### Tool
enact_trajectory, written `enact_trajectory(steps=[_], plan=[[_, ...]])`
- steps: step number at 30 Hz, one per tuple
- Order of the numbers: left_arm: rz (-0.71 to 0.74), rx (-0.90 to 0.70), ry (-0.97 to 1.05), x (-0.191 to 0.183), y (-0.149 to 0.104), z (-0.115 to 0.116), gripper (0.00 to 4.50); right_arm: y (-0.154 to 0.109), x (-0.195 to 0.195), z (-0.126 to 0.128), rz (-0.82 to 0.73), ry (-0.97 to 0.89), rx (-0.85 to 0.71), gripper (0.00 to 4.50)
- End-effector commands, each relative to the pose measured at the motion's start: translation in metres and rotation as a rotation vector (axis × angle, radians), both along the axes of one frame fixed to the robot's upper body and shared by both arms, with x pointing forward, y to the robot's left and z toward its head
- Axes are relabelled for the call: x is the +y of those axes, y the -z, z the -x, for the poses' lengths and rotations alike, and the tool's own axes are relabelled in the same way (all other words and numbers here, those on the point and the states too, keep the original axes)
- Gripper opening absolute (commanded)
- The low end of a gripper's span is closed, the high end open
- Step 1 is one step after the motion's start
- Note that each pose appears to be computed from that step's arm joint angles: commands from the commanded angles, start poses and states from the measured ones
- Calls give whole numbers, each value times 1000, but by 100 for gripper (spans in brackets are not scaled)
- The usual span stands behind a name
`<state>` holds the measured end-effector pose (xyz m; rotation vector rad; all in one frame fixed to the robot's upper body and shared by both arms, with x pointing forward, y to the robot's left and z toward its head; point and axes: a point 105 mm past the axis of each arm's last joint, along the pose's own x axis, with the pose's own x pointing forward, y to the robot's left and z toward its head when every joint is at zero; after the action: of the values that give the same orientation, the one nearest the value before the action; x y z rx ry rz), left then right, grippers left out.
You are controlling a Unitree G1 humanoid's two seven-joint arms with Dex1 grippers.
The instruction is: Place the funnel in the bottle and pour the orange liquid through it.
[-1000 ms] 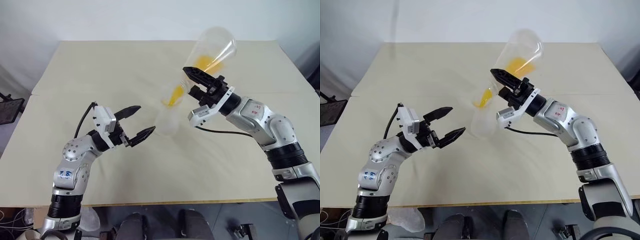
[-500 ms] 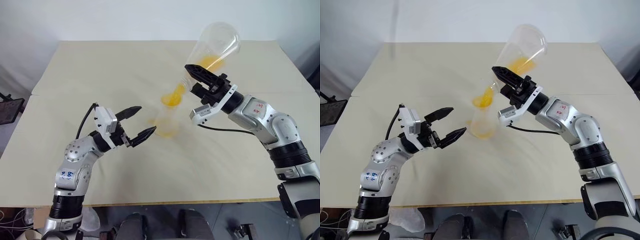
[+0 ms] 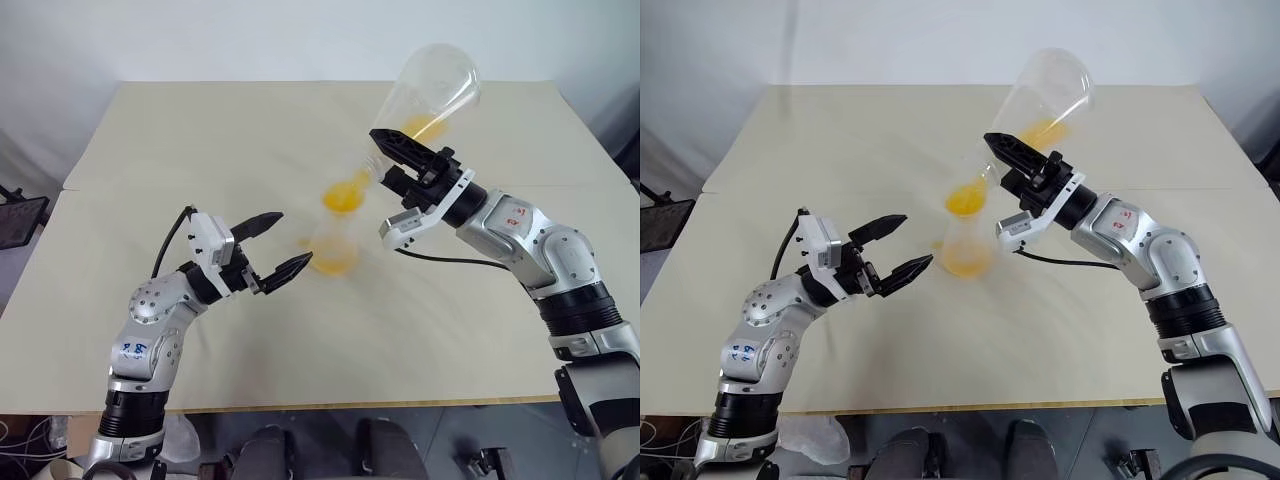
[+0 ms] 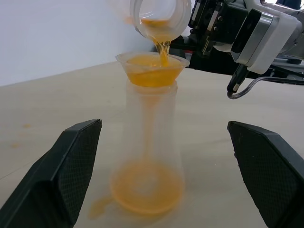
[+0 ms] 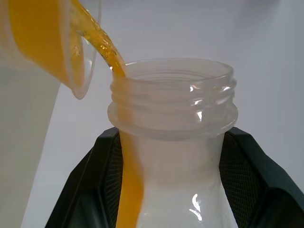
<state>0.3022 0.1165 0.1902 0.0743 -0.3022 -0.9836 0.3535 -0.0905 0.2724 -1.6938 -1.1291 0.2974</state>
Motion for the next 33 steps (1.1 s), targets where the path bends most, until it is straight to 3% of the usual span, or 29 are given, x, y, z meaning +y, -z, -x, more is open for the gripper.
enact_trajectory(steps=[1,33], plan=[[12,-48,19,-4,-10,7,450,-15,0,4,-23,-10,-46,246],[18,-49,17,-5,-11,7,450,-14,4,7,-24,-24,-74,246]])
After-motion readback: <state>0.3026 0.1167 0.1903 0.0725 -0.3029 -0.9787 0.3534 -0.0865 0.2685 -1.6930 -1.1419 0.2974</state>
